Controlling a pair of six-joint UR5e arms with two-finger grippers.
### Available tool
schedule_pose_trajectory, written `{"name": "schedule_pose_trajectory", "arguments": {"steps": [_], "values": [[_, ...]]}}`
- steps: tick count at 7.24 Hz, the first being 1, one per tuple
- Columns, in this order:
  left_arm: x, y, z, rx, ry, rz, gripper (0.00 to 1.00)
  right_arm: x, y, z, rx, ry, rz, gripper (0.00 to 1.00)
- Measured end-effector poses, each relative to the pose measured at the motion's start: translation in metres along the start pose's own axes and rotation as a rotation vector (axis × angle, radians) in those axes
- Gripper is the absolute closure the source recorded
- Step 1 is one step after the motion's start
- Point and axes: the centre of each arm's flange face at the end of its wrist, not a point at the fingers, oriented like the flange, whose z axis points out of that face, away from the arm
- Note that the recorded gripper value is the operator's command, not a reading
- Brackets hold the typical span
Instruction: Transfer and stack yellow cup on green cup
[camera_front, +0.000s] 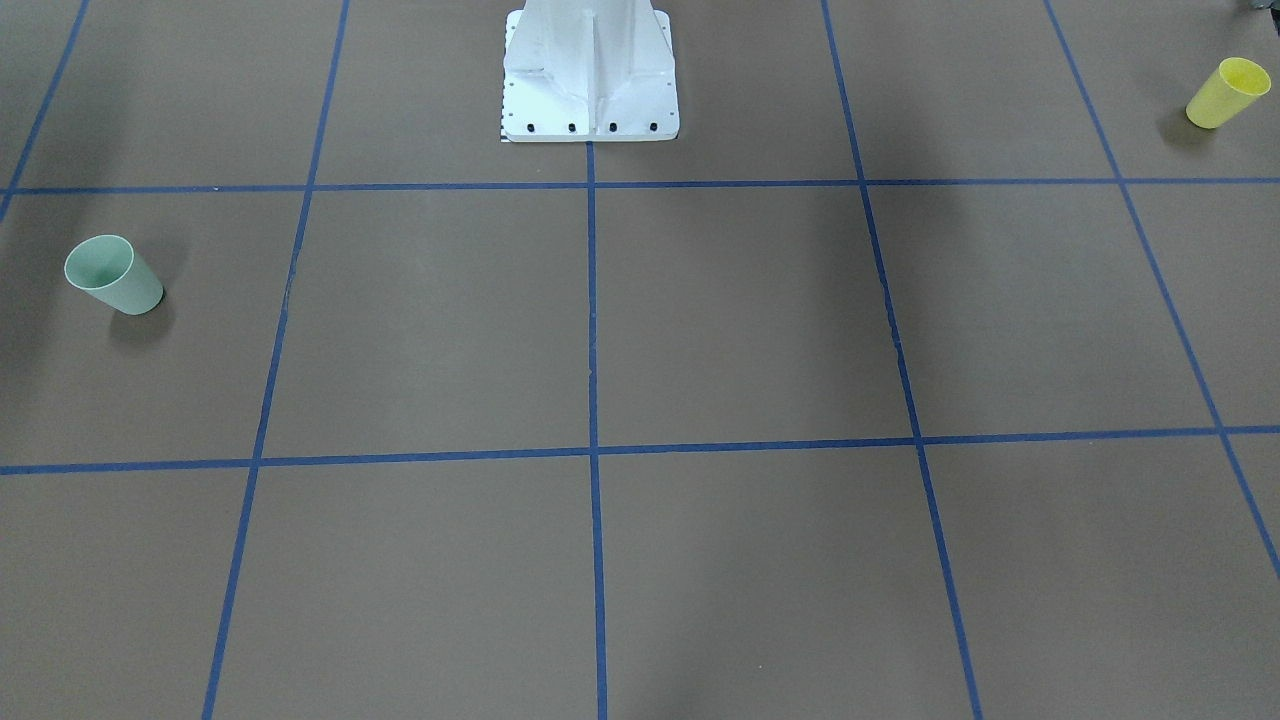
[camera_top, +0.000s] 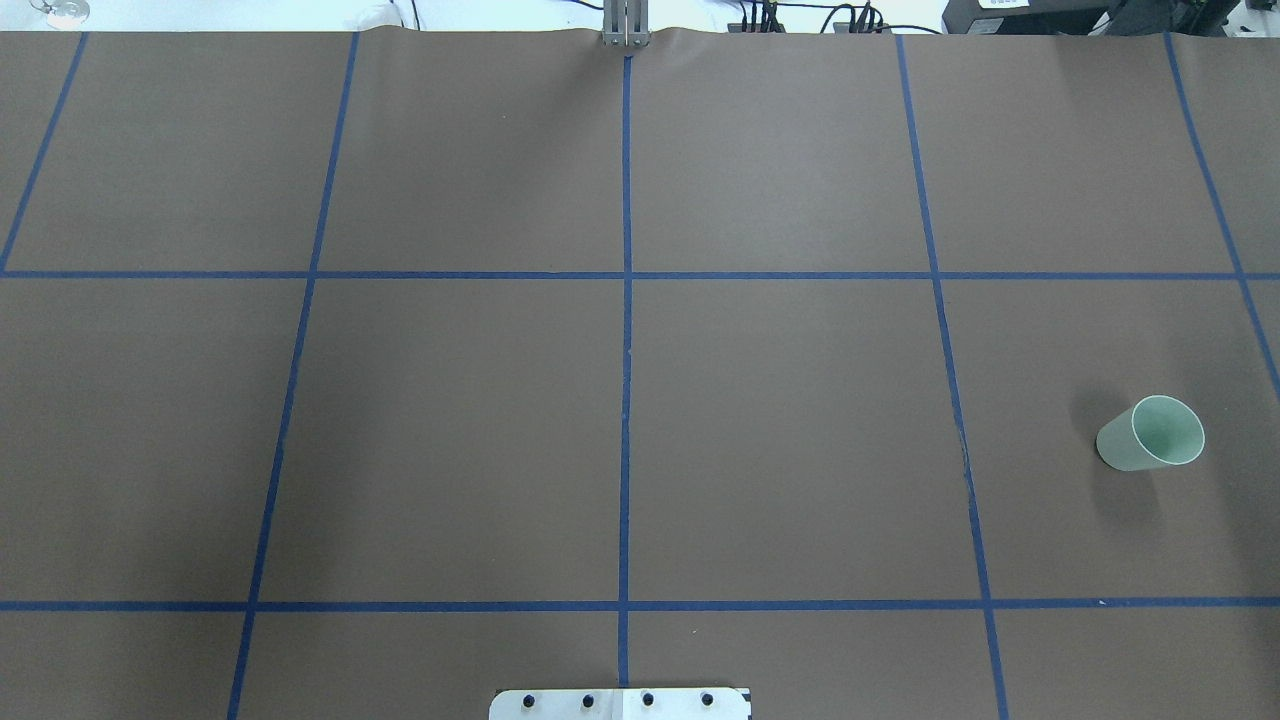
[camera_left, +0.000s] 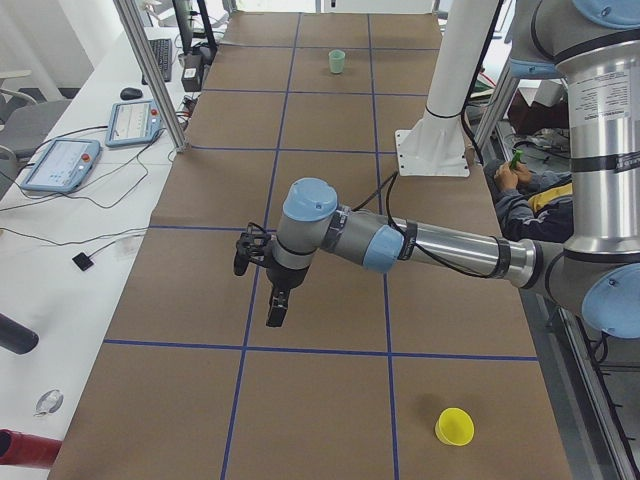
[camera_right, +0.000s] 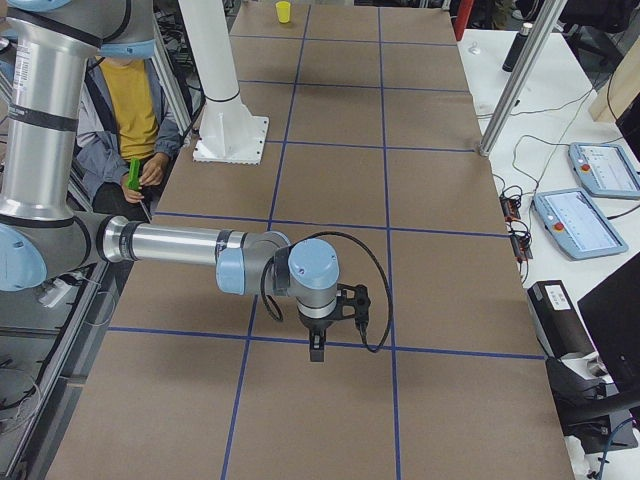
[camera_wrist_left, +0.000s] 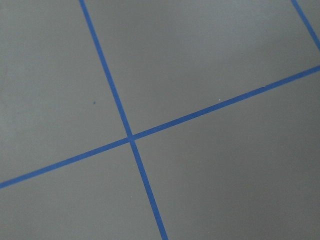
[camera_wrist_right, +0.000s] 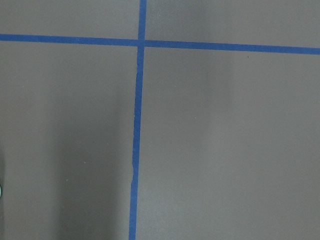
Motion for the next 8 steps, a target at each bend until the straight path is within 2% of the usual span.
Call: {"name": "schedule_pose_trajectory", "arguments": {"steps": [2, 5, 8], "values": [[0.012, -0.006, -0.006, 0.076, -0.108, -0.156, 0.0, 0.003, 0.001, 0.003, -0.007, 0.0, 0.007, 0.0], [0.057, -0.003, 0.027, 0.183, -0.294, -0.345, 0.0, 0.009, 0.004, 0.011, -0.023, -0.003, 0.02, 0.0], [0.085, 0.023, 0.072, 0.222, -0.557, -0.503, 0.0, 0.015, 0.007, 0.022, -0.043, -0.045, 0.043, 0.0]]}}
